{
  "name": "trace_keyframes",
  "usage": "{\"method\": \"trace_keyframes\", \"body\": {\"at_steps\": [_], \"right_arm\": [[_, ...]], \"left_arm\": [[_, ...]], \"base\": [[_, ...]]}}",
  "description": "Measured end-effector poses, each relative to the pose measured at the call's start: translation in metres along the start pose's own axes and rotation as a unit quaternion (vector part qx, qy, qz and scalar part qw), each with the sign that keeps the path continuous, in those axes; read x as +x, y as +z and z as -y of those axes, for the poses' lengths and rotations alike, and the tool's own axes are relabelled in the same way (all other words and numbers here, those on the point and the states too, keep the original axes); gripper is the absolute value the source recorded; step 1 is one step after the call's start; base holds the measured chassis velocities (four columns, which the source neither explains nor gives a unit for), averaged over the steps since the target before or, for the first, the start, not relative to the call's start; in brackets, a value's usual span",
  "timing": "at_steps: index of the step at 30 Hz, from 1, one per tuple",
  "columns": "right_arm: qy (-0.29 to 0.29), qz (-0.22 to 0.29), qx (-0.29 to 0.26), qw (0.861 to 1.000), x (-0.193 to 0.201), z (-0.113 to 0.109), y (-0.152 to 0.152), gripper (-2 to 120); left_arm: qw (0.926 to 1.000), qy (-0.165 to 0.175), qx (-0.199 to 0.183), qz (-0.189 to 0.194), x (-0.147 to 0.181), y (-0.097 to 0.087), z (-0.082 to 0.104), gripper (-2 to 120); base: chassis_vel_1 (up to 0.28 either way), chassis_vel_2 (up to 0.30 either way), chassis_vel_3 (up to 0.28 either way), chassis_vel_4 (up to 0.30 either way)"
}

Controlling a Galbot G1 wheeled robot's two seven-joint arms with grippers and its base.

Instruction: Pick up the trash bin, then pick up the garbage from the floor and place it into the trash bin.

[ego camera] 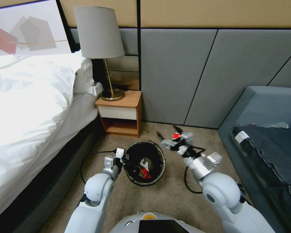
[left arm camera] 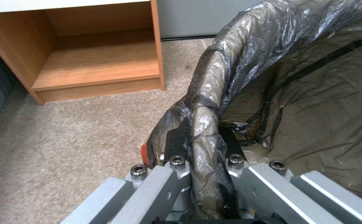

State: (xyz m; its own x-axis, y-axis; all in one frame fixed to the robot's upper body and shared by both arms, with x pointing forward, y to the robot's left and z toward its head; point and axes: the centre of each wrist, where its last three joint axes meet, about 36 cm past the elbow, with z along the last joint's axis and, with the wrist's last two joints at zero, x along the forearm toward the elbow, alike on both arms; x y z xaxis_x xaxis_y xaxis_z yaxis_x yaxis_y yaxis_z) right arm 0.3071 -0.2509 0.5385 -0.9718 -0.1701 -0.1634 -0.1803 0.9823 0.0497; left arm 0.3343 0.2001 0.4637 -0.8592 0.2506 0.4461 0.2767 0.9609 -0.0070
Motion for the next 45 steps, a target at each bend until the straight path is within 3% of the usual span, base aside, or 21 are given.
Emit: {"method": "trace_keyframes", "body": {"at_steps": [1,6,13,23,25,31,45], "right_arm": [[0.044,0.003,0.009,0.999,0.002,0.011,0.008,100],[0.135,-0.003,0.055,0.989,0.022,0.036,0.035,100],[0.18,-0.02,0.087,0.979,0.052,0.049,0.055,100],[0.192,-0.025,0.1,0.976,0.073,0.034,0.076,100],[0.193,-0.03,0.101,0.976,0.084,0.018,0.091,100],[0.198,-0.037,0.093,0.975,0.092,0.007,0.099,100],[0.209,-0.05,0.099,0.972,0.094,0.014,0.106,100]], "left_arm": [[1.0,0.001,0.001,0.0,0.0,0.0,0.0,1],[1.0,0.0,0.0,0.001,0.001,-0.001,-0.001,1],[1.0,0.002,0.001,0.002,0.001,-0.001,0.0,1],[1.0,0.002,0.001,0.003,0.001,-0.001,0.001,1],[1.0,0.003,0.001,0.004,0.001,-0.001,0.001,1],[1.0,0.001,0.001,0.004,0.001,-0.001,0.0,1],[0.9999,0.002,0.006,0.011,0.002,0.0,-0.001,1]], "base": [[0.0,0.0,0.0,0.0],[0.0,0.0,0.0,0.0],[-0.046,-0.036,-0.041,-0.047],[-0.087,-0.093,-0.089,-0.084],[-0.11,-0.11,-0.124,-0.117],[-0.108,-0.111,-0.125,-0.125],[-0.074,-0.075,-0.061,-0.064]]}}
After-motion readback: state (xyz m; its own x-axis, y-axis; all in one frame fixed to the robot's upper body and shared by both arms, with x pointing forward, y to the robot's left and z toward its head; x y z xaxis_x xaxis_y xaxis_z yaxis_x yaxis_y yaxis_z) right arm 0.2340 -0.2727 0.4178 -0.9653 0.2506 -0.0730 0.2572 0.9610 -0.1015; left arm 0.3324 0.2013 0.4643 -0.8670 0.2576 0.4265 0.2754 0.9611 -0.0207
